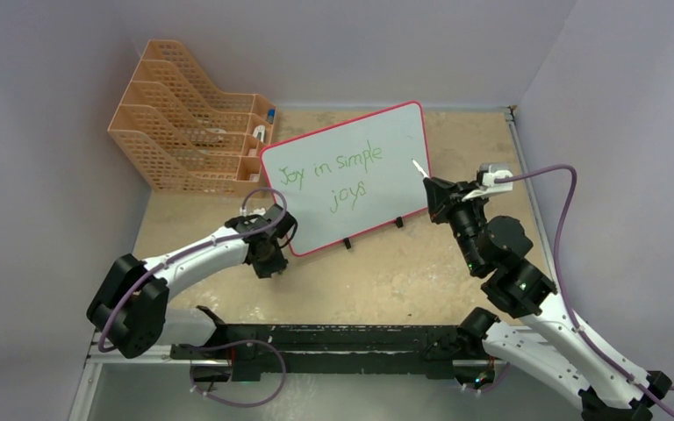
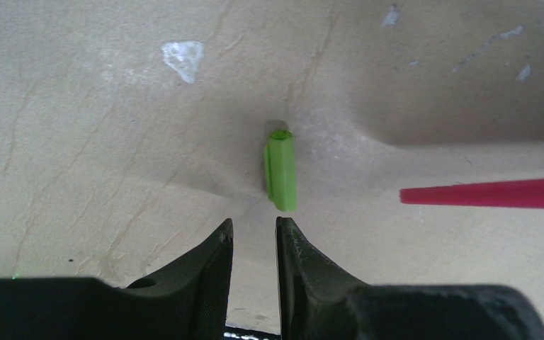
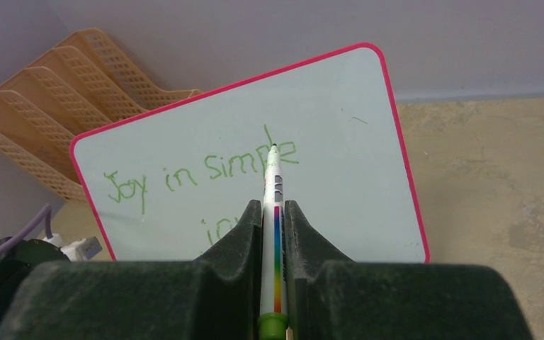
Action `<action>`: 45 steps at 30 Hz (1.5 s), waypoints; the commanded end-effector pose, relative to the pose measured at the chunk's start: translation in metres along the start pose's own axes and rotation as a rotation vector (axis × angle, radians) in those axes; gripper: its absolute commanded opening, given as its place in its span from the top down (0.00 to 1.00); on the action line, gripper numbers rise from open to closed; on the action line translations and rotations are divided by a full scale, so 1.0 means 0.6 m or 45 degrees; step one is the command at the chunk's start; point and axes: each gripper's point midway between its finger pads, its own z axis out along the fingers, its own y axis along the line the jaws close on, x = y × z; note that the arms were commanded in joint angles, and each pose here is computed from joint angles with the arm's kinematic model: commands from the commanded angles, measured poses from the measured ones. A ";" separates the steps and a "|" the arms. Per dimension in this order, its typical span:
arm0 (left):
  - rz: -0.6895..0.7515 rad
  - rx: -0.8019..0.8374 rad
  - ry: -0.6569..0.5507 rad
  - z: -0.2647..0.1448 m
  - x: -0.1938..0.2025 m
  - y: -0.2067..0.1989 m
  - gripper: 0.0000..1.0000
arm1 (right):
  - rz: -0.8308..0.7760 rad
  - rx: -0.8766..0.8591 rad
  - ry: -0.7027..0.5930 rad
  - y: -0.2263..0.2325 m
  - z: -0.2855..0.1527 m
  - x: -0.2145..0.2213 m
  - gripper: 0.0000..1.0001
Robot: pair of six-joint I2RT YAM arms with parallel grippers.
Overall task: Write a sentence on the whiteboard
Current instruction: Close the whiteboard marker at the center of the board.
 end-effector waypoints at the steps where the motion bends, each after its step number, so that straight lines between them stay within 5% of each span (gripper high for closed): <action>1: -0.037 0.119 -0.064 -0.017 -0.023 -0.048 0.74 | 0.023 0.001 -0.078 0.004 -0.002 -0.041 1.00; 26: 0.034 -0.028 -0.043 0.045 -0.007 -0.018 0.78 | 0.003 0.003 -0.053 0.005 0.005 -0.031 1.00; 34: 0.130 0.013 -0.077 0.037 -0.019 -0.026 0.71 | 0.002 -0.004 -0.049 0.007 0.006 -0.030 1.00; 45: 0.204 0.052 -0.068 0.042 -0.022 -0.028 0.75 | -0.001 -0.009 -0.044 0.008 0.005 -0.028 1.00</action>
